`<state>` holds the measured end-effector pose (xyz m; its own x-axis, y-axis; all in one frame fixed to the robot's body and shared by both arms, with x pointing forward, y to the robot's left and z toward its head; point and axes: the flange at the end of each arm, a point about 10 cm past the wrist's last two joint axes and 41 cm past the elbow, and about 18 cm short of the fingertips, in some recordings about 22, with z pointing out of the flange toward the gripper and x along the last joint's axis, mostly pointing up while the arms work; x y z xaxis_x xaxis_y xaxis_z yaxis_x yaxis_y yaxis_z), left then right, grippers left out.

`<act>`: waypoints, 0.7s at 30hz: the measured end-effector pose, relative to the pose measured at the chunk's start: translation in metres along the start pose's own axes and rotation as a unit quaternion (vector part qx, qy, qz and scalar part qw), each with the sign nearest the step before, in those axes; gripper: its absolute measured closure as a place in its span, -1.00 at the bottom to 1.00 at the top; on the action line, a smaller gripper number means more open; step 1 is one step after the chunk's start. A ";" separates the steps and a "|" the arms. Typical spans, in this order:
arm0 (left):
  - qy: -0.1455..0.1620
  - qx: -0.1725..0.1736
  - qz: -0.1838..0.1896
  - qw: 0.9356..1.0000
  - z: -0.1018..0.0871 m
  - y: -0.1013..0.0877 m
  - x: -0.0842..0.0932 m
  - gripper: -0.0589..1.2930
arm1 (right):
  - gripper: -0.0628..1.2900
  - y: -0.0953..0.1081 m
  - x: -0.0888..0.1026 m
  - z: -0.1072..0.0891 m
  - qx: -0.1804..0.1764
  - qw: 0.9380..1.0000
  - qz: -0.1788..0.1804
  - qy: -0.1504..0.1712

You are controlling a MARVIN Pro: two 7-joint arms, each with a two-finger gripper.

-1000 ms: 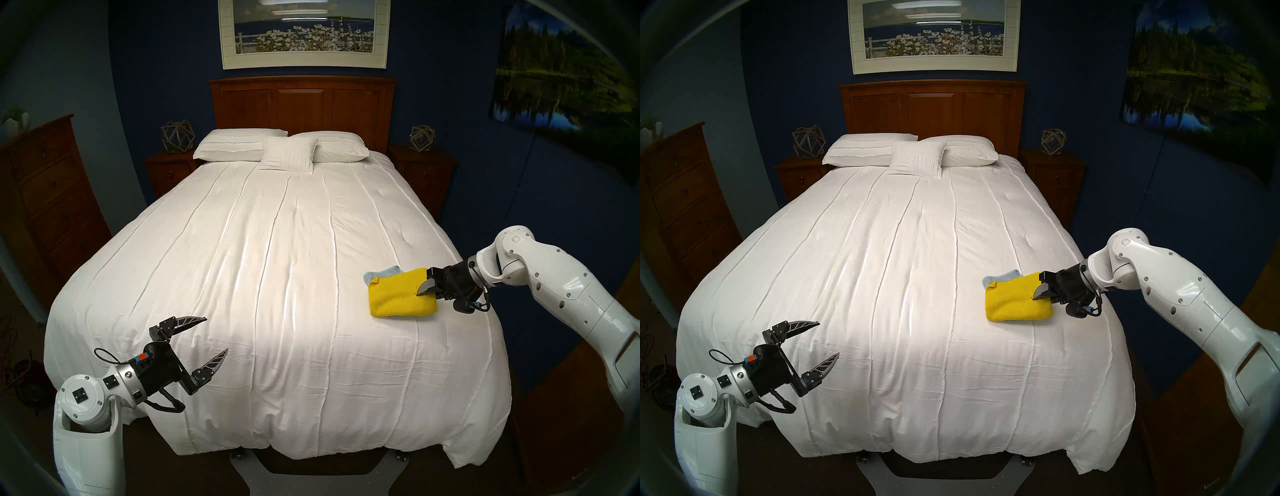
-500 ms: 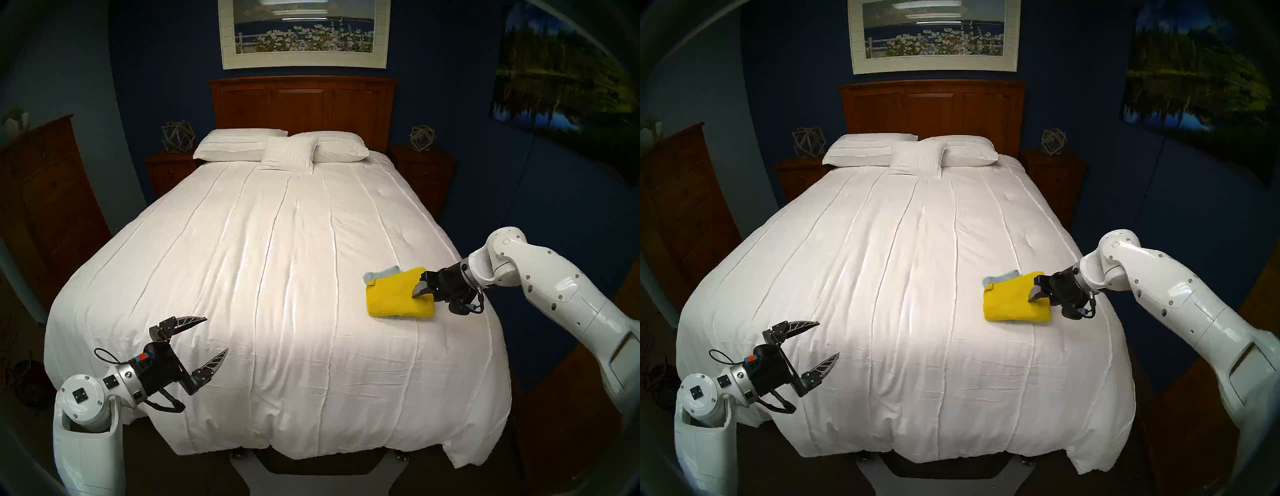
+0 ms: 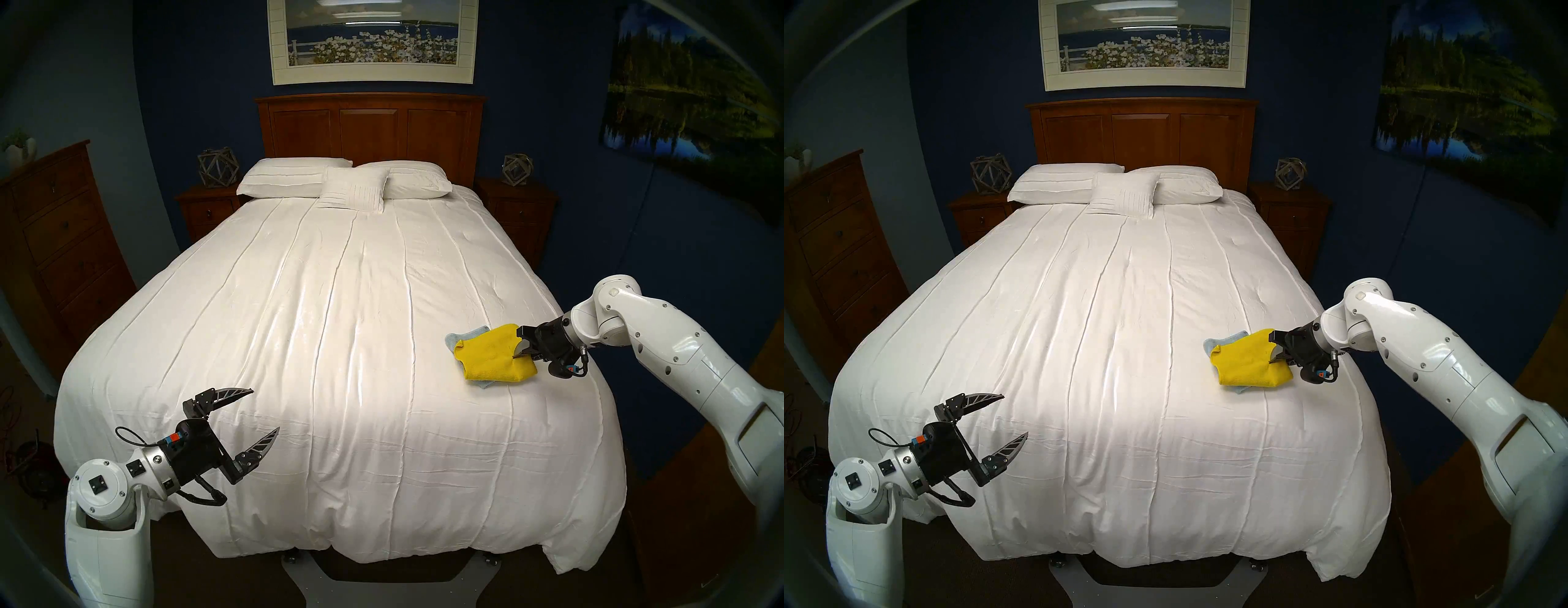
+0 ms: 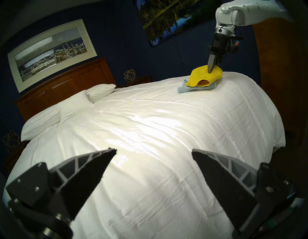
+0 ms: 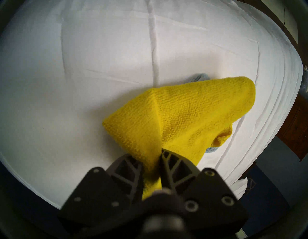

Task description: Fold the hand towels twice and stack them up

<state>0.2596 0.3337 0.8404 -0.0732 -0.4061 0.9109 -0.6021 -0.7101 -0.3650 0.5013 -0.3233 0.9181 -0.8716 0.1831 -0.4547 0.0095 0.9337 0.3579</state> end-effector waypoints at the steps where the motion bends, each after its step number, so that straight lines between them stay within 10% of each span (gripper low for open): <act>1: 0.000 0.000 0.000 1.000 0.000 0.000 0.000 -0.97 | 0.50 0.002 -0.002 0.000 -0.002 1.000 -0.001 -0.003; 12: 0.000 0.000 0.000 1.000 0.000 0.000 0.000 -0.97 | 0.42 0.011 -0.002 -0.003 -0.007 1.000 -0.021 0.009; 16: 0.000 0.000 0.000 1.000 0.000 0.000 0.000 -0.97 | -0.64 0.010 -0.003 -0.012 0.001 0.999 -0.031 0.008; 21: 0.000 0.000 0.000 1.000 0.000 0.000 0.000 -0.97 | -0.87 0.013 -0.012 -0.032 0.010 0.999 -0.044 -0.010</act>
<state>0.2596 0.3337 0.8404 -0.0732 -0.4062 0.9109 -0.6021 -0.7101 -0.3650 0.4962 -0.3234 0.9539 -0.8593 0.1056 -0.5005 -0.0570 0.9526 0.2988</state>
